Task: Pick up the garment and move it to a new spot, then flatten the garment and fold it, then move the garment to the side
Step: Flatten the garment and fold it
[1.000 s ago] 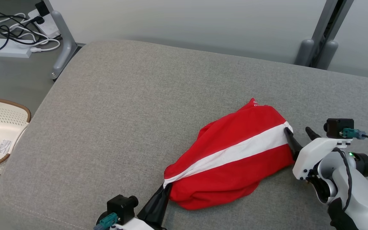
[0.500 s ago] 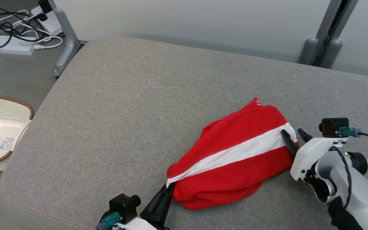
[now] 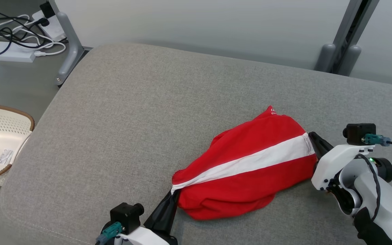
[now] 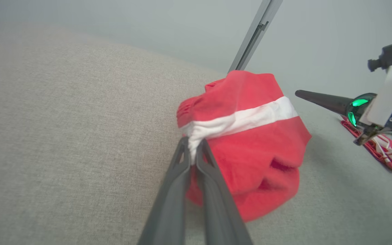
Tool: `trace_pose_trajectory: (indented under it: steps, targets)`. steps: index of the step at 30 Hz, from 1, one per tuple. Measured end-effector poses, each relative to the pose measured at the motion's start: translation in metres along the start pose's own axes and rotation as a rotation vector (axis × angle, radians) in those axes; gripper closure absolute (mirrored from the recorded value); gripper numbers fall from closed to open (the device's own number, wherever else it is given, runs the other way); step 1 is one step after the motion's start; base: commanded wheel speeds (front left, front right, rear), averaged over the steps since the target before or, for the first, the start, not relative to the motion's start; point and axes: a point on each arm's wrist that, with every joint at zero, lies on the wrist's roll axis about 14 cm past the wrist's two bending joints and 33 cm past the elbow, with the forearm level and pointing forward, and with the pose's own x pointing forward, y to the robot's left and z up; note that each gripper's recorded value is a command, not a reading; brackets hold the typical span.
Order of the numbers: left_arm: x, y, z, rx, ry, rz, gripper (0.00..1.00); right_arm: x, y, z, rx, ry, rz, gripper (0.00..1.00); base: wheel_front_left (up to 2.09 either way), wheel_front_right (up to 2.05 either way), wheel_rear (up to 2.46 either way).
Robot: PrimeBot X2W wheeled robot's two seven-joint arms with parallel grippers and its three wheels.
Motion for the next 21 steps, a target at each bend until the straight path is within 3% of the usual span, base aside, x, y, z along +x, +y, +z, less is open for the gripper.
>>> trace_pose_trajectory:
  steps: [11,21]
  targets:
    - [-0.003,-0.006,0.013,0.010,-0.050,-0.019,1.00,-0.022,-0.013,0.044,-0.039,-0.167,-0.027,1.00,0.00,0.00,0.00]
    - [-0.004,-0.018,0.017,0.014,-0.069,-0.053,1.00,-0.070,-0.032,0.092,-0.081,-0.395,-0.098,1.00,0.00,0.00,0.00]
